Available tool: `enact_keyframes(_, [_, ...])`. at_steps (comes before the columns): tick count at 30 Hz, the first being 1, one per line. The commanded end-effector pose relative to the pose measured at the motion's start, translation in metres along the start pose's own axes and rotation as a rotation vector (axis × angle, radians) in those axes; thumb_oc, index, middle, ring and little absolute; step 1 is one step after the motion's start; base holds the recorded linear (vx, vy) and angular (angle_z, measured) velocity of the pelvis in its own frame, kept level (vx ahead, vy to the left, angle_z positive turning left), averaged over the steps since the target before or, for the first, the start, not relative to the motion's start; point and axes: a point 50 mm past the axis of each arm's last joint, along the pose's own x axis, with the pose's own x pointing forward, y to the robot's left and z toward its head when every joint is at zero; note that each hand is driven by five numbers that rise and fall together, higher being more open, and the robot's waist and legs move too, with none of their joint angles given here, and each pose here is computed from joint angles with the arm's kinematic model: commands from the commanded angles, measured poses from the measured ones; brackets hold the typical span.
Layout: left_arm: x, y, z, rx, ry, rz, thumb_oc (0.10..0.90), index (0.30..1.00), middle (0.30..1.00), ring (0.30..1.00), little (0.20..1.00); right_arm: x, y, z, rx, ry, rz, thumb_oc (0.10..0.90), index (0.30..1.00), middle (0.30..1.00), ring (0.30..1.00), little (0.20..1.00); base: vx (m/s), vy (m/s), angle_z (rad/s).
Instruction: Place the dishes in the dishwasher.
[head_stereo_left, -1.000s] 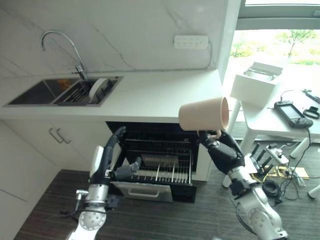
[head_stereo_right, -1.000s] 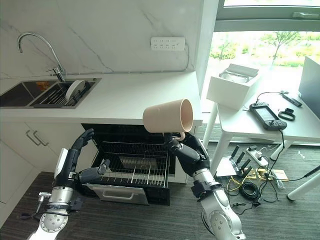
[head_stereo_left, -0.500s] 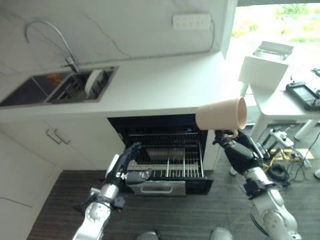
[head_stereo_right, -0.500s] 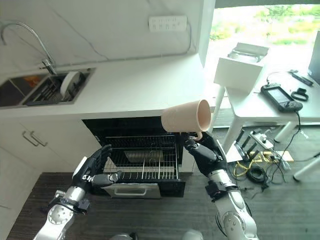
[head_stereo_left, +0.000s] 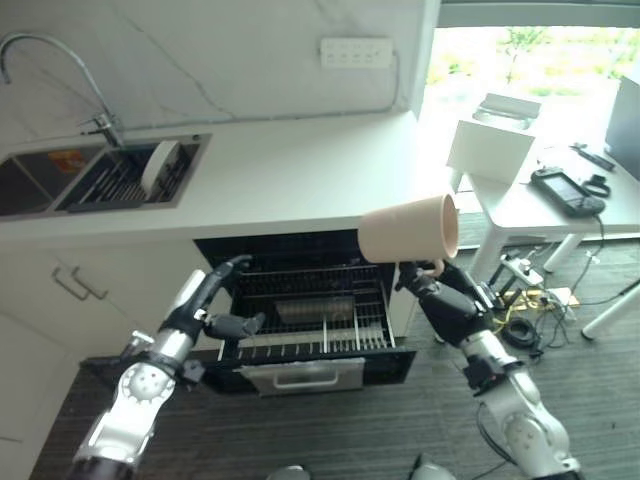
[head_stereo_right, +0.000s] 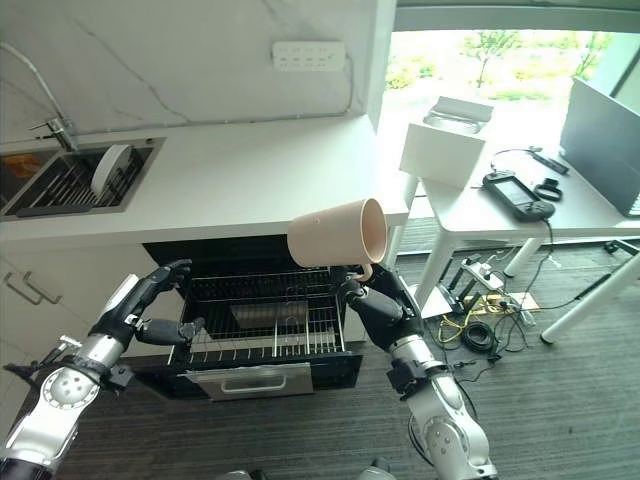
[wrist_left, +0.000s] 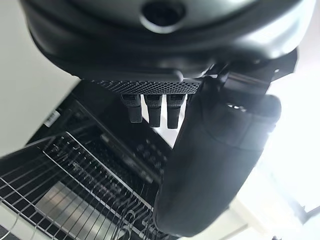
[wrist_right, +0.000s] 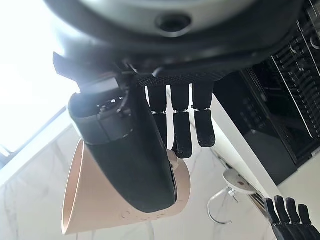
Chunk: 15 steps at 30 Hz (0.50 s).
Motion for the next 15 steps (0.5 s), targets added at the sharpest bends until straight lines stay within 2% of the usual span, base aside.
enact_keyframes(1, [0.02,0.025,0.017,0.114,-0.02,0.075,0.8,0.9,0.9,0.9,0.9,0.019,0.035,0.041,0.022,-0.207,0.205,0.4,0.3,0.3,0.3,0.3,0.02,-0.044,-0.07])
enact_keyframes(5, [0.024,-0.002,-0.032,-0.009,0.268,0.006,0.8,0.9,0.9,0.9,0.9,0.023,0.039,0.035,0.023,-0.176,0.237,0.4,0.3,0.3,0.3,0.3,0.0,-0.018,-0.14])
enact_keyframes(9, [0.019,-0.027,-0.075,-0.012,0.485,0.053,0.8,0.9,0.9,0.9,0.9,0.025,0.049,0.033,0.021,-0.126,0.286,0.4,0.3,0.3,0.3,0.3,0.02,-0.007,-0.12])
enact_keyframes(15, [0.014,-0.03,-0.094,0.075,0.581,0.111,0.8,0.9,0.9,0.9,0.9,0.025,0.051,0.032,0.023,-0.098,0.299,0.4,0.3,0.3,0.3,0.3,0.02,-0.001,-0.12])
